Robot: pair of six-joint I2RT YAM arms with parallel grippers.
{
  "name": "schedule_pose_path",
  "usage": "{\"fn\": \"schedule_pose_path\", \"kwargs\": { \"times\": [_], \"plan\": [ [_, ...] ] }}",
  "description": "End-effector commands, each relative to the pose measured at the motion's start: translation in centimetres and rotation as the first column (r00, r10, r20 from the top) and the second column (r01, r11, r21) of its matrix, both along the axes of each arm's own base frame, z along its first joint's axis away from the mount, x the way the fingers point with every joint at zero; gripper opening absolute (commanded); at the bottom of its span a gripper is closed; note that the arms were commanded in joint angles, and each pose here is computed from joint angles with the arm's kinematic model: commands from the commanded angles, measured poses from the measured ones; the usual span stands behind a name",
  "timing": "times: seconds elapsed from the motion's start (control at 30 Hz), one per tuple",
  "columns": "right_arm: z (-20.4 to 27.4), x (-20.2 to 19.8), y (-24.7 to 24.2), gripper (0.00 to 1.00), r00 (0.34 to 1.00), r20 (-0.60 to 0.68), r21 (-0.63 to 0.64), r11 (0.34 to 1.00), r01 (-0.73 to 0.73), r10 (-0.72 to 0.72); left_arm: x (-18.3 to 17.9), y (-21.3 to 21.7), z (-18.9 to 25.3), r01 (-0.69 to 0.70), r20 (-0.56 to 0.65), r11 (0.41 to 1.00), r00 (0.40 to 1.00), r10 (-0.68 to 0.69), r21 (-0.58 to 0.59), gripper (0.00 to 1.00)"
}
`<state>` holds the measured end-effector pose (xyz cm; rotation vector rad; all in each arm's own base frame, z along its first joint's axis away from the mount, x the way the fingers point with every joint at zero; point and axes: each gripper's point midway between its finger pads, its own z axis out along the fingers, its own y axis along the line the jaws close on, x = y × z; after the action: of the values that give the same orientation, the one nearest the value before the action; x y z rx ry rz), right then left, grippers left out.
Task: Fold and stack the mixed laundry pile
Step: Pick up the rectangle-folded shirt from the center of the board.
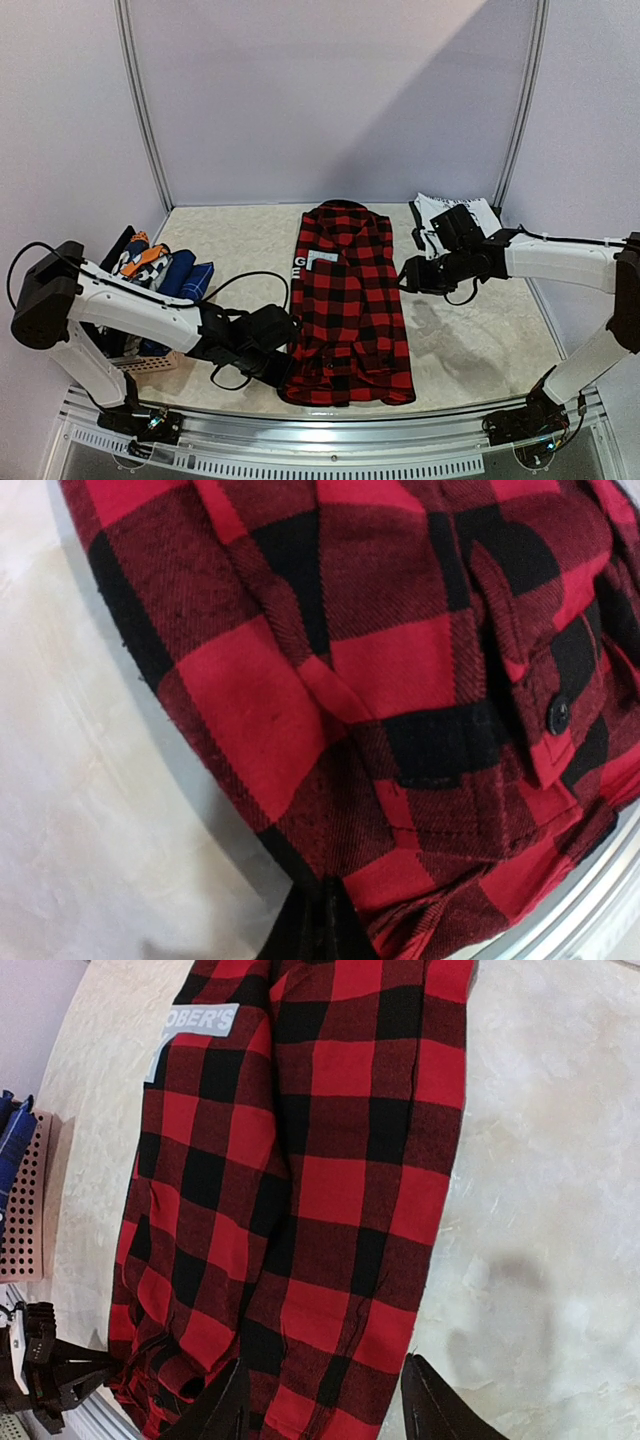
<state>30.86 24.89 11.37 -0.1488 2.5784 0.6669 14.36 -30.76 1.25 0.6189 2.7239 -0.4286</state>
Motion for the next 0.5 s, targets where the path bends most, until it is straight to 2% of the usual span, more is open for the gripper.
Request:
{"fn": "schedule_pose_path", "kwargs": {
  "times": [0.0, 0.17, 0.47],
  "plan": [
    [-0.3, -2.4, -0.9, 0.52, 0.999, -0.036, -0.023, 1.000, 0.013, -0.014, -0.6, 0.6, 0.1, 0.006, 0.018, 1.000, 1.000, -0.007, 0.014, 0.11],
    [-1.0, -5.2, -1.3, 0.53, 0.996, -0.083, -0.010, 1.000, -0.009, 0.008, 0.0, 0.5, 0.2, 0.004, 0.052, 1.000, 0.999, -0.005, 0.014, 0.25],
    [-3.0, -10.9, -2.4, 0.56, 0.965, -0.253, 0.030, 0.998, -0.059, 0.065, 0.3, 0.4, 0.3, 0.003, 0.071, 1.000, 0.997, -0.004, 0.015, 0.28]
  ]
}}
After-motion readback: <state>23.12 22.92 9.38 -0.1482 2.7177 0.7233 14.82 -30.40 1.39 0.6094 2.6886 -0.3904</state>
